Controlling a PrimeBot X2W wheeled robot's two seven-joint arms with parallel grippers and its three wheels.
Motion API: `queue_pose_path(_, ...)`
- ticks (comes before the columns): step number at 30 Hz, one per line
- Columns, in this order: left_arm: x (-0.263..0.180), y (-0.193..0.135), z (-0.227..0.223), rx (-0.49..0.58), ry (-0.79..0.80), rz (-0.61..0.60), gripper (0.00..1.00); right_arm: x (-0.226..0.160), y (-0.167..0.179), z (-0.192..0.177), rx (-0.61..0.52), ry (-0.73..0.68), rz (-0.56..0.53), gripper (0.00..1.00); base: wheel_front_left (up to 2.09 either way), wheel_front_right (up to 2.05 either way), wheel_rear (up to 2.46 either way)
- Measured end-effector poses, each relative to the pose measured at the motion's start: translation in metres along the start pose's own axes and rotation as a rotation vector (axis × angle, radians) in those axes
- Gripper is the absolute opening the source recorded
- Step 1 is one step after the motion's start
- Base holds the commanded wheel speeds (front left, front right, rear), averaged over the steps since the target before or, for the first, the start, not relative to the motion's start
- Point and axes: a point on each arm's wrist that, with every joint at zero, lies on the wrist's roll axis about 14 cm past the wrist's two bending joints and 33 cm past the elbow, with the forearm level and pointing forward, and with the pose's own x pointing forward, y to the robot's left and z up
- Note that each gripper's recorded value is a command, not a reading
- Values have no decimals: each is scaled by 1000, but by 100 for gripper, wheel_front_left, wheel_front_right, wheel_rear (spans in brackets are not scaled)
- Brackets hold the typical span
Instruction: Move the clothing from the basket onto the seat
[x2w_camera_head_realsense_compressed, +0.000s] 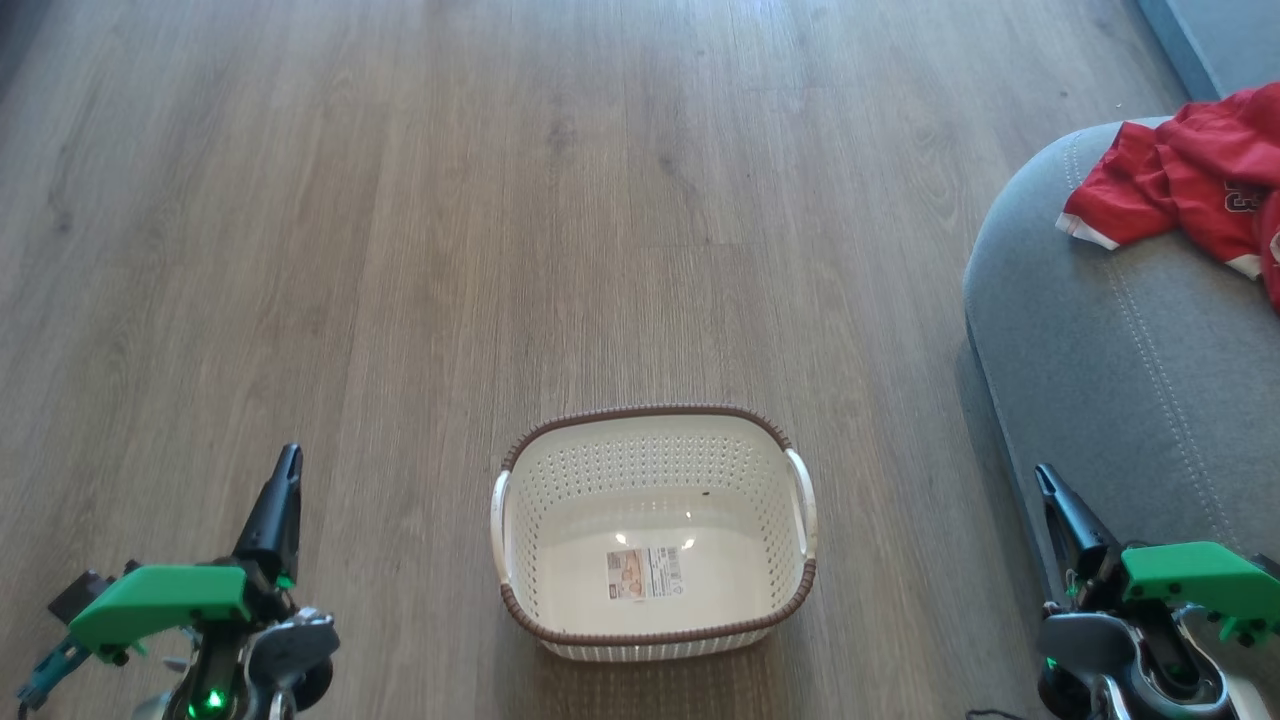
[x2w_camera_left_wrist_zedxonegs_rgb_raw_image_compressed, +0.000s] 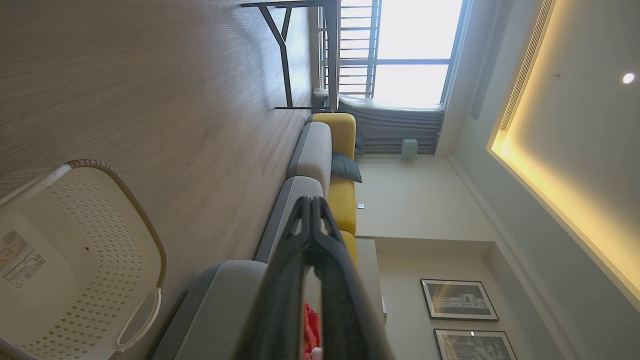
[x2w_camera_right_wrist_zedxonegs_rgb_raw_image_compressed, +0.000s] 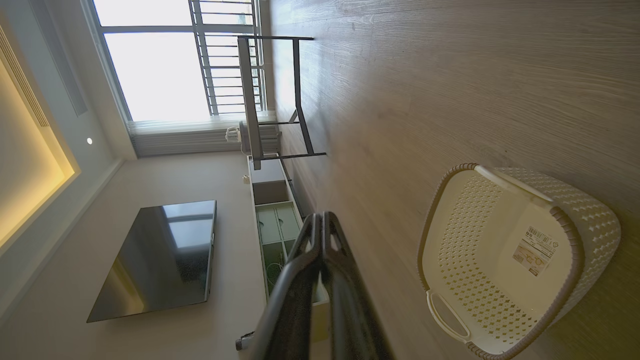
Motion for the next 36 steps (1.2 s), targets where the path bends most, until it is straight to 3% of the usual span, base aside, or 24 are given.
queue_pose_path(36,0,0,0,0,3,0,0,0,0,0,0,0,0,0,0,0,0)
